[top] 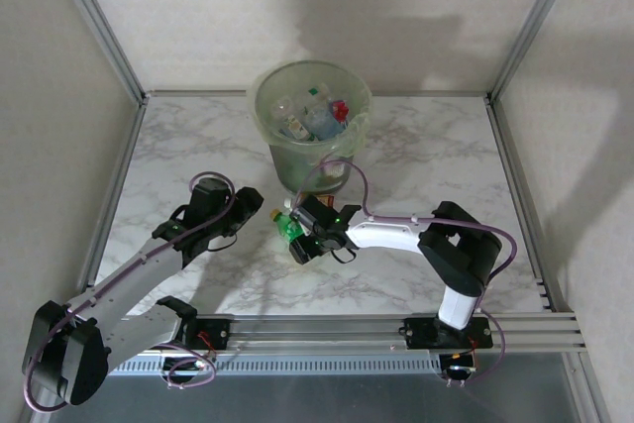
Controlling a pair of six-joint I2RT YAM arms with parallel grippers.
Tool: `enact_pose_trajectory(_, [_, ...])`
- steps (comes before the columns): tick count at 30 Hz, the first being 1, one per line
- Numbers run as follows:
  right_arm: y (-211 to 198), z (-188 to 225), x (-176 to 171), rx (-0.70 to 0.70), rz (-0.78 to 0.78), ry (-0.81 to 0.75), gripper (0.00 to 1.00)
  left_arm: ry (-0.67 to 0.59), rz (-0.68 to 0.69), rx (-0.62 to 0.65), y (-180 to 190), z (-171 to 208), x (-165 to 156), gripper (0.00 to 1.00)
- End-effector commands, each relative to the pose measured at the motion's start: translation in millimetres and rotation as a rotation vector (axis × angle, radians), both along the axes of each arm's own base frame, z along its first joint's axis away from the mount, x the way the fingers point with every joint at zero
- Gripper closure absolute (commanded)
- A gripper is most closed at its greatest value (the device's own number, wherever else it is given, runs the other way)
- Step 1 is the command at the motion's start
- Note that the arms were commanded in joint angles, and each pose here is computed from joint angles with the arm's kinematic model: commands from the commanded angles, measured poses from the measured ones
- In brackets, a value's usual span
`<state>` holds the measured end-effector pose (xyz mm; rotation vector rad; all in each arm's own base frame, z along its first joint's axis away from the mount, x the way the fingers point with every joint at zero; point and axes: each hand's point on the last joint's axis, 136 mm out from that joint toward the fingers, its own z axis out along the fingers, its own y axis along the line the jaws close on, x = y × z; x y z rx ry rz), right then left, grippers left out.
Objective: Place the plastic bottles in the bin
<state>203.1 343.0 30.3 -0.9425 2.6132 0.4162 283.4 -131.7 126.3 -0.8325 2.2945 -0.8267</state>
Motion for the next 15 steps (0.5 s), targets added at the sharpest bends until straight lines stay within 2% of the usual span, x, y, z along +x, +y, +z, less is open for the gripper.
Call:
enact_pose_trajectory(1, [5.3, 2.4, 0.0, -0.016, 0.01, -0.024, 0.42, -0.002, 0.0, 0.0, 1.0, -2.4, 1.7, 0.32])
enact_pose_trajectory(4, [6.1, 5.4, -1.8, -0.011, 0.012, -0.031, 0.52, -0.001, -0.002, 0.003, 0.9, -2.2, 1.8, 0.32])
enact_pose_trajectory(15, [6.8, 33.9, -11.0, 0.029, 0.011, -0.068, 0.61, -0.01, 0.013, 0.0, 2.3, 3.3, 3.8, 0.32])
